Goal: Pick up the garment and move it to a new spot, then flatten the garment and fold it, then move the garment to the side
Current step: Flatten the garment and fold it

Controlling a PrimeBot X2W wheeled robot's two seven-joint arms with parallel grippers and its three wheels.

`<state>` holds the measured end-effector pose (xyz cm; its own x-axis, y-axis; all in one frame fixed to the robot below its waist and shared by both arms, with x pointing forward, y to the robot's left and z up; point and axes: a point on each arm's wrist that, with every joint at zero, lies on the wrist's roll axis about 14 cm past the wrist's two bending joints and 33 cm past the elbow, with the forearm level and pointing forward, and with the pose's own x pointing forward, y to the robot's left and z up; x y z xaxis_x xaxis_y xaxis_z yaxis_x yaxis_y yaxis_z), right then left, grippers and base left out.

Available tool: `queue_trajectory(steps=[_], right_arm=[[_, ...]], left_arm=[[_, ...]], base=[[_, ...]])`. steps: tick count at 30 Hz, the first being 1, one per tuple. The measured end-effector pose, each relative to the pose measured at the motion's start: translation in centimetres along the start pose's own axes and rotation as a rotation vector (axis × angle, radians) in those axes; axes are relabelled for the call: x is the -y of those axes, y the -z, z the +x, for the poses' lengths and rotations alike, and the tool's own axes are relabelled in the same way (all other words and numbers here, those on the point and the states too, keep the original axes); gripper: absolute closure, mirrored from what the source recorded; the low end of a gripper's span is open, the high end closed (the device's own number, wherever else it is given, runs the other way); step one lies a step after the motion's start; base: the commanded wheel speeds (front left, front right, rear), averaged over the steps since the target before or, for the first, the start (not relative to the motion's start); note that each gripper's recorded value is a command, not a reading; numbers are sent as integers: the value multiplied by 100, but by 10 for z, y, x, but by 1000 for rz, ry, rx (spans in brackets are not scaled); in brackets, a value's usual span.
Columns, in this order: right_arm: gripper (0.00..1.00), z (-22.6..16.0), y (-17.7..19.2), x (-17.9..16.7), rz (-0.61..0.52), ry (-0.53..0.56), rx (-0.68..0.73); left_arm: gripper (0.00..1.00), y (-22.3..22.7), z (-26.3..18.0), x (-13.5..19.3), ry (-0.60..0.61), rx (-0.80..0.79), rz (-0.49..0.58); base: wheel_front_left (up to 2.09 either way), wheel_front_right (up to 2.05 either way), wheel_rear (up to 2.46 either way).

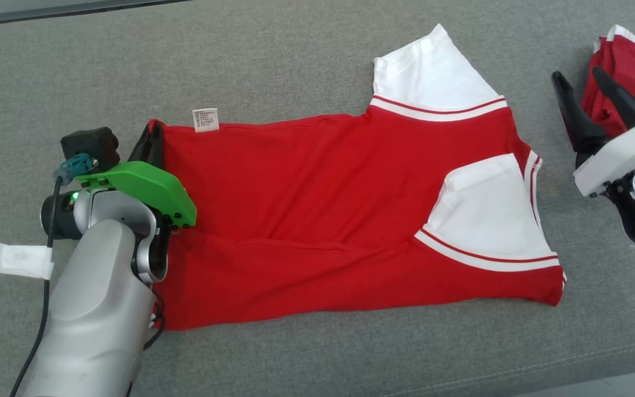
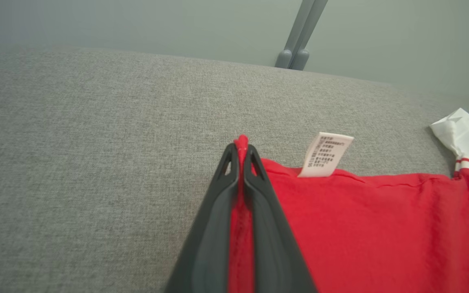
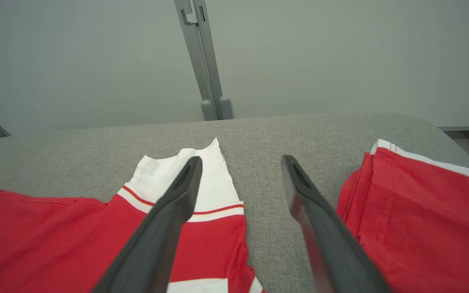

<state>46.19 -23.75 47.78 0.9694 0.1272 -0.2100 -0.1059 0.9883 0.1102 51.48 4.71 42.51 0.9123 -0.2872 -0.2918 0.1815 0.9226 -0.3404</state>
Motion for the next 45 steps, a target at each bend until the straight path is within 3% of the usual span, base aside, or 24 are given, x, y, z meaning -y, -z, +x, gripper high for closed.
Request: queue_trajectory(steps=[12,23,36,45], right_arm=[[0,80,8,-10,-70,-53,-167],[0,132,46,-18,-101,-70,-299],[0,154,92,-27,-99,-72,-431],[0,161,94,-20,-104,-46,-441]], left_arm=[[100,-1,9,-12,2,61,-15],[100,11,15,-28,-5,71,18],[100,20,11,-41,-20,56,34],[100,23,8,-38,-8,49,46]], base=[[0,0,0],[0,0,0],[0,0,0],[0,0,0]])
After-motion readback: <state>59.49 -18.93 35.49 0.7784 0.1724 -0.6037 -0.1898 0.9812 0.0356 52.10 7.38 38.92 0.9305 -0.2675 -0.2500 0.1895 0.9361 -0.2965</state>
